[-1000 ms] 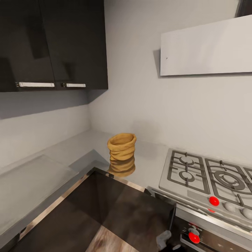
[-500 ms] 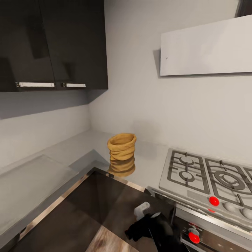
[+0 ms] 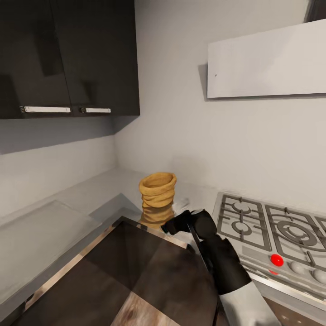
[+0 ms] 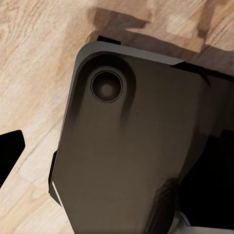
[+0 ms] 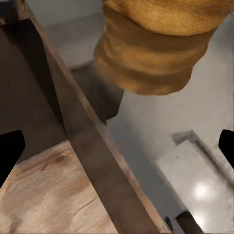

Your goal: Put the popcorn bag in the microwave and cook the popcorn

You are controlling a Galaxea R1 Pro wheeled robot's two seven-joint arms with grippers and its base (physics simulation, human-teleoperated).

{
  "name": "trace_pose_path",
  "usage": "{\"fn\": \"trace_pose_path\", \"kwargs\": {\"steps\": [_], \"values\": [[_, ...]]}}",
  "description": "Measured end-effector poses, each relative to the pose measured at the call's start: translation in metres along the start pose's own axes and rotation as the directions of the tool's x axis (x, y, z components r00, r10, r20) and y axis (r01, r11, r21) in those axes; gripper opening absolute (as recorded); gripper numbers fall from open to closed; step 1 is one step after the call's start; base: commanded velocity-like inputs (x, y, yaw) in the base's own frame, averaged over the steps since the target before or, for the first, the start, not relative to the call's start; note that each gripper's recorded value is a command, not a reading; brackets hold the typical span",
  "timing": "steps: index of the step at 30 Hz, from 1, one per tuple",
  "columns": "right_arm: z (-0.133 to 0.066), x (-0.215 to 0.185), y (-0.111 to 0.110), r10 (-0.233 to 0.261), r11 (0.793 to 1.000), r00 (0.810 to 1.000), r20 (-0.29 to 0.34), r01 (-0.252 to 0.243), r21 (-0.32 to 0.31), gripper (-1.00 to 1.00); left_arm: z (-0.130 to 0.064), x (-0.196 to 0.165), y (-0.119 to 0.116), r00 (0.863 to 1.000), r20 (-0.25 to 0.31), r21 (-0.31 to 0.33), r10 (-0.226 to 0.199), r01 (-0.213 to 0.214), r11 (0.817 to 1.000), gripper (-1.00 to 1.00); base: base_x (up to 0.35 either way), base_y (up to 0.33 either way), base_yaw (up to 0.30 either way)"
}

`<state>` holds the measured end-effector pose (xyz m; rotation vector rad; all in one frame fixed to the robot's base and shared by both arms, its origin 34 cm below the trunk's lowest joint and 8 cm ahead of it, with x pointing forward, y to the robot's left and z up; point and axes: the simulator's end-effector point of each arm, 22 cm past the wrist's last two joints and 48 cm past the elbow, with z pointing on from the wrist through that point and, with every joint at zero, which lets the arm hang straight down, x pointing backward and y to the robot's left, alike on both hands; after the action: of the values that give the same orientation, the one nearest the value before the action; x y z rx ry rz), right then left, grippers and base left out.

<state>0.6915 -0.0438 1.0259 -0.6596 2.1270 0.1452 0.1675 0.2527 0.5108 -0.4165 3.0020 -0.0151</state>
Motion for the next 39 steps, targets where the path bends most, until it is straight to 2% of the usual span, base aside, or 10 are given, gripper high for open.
{"fn": "trace_pose_path", "kwargs": {"steps": [11, 13, 14, 15, 18, 27, 30, 34, 36, 39], "values": [[-0.028, -0.088, -0.046, -0.033, 0.995, 0.991, 0.127, 0.021, 0.096, 1.00, 0.000, 0.000, 0.000, 1.000, 0.000, 0.001, 0.000, 0.000, 1.000, 1.00, 0.000, 0.000, 0.000], [-0.036, -0.105, -0.066, -0.015, 0.992, 0.988, 0.151, -0.004, 0.127, 1.00, 0.000, 0.000, 0.000, 1.000, 0.000, 0.000, 0.000, 0.000, 1.000, 1.00, 0.000, 0.000, 0.000], [-0.042, -0.127, -0.096, 0.011, 0.984, 0.987, 0.162, -0.039, 0.171, 1.00, 0.000, 0.000, 0.000, 1.000, 0.000, 0.000, 0.000, 0.000, 1.000, 1.00, 0.000, 0.000, 0.000], [-0.045, -0.136, -0.105, 0.018, 0.982, 0.986, 0.167, -0.049, 0.182, 1.00, 0.000, 0.000, 0.001, 1.000, 0.000, -0.001, -0.001, 0.001, 1.000, 1.00, 0.000, 0.000, 0.000], [-0.048, -0.156, -0.130, 0.021, 0.968, 0.988, 0.156, -0.059, 0.243, 1.00, 0.000, -0.001, 0.001, 1.000, 0.001, -0.002, -0.001, 0.001, 1.000, 1.00, 0.000, 0.000, 0.000], [-0.058, -0.183, -0.164, 0.036, 0.946, 0.989, 0.146, -0.080, 0.313, 1.00, 0.000, 0.000, 0.002, 1.000, 0.000, -0.002, -0.002, 0.002, 1.000, 1.00, 0.000, 0.000, 0.000], [-0.060, -0.190, -0.186, 0.079, 0.933, 0.989, 0.129, -0.119, 0.339, 1.00, 0.000, 0.000, 0.002, 1.000, 0.000, -0.003, -0.002, 0.002, 1.000, 1.00, 0.000, 0.000, 0.000], [-0.051, -0.175, -0.217, 0.188, 0.910, 0.981, 0.048, -0.192, 0.366, 1.00, 0.000, -0.001, 0.002, 1.000, 0.001, -0.003, -0.003, 0.003, 1.000, 1.00, 0.000, 0.000, 0.000], [-0.050, -0.166, -0.228, 0.206, 0.891, 0.978, 0.025, -0.198, 0.409, 1.00, 0.000, -0.001, 0.002, 1.000, 0.001, -0.003, -0.003, 0.003, 1.000, 1.00, 0.000, 0.000, 0.000], [-0.049, -0.162, -0.231, 0.224, 0.882, 0.974, 0.020, -0.211, 0.420, 1.00, 0.000, -0.001, 0.003, 1.000, 0.001, -0.004, -0.003, 0.003, 1.000, 1.00, 0.000, 0.000, 0.000]]}}
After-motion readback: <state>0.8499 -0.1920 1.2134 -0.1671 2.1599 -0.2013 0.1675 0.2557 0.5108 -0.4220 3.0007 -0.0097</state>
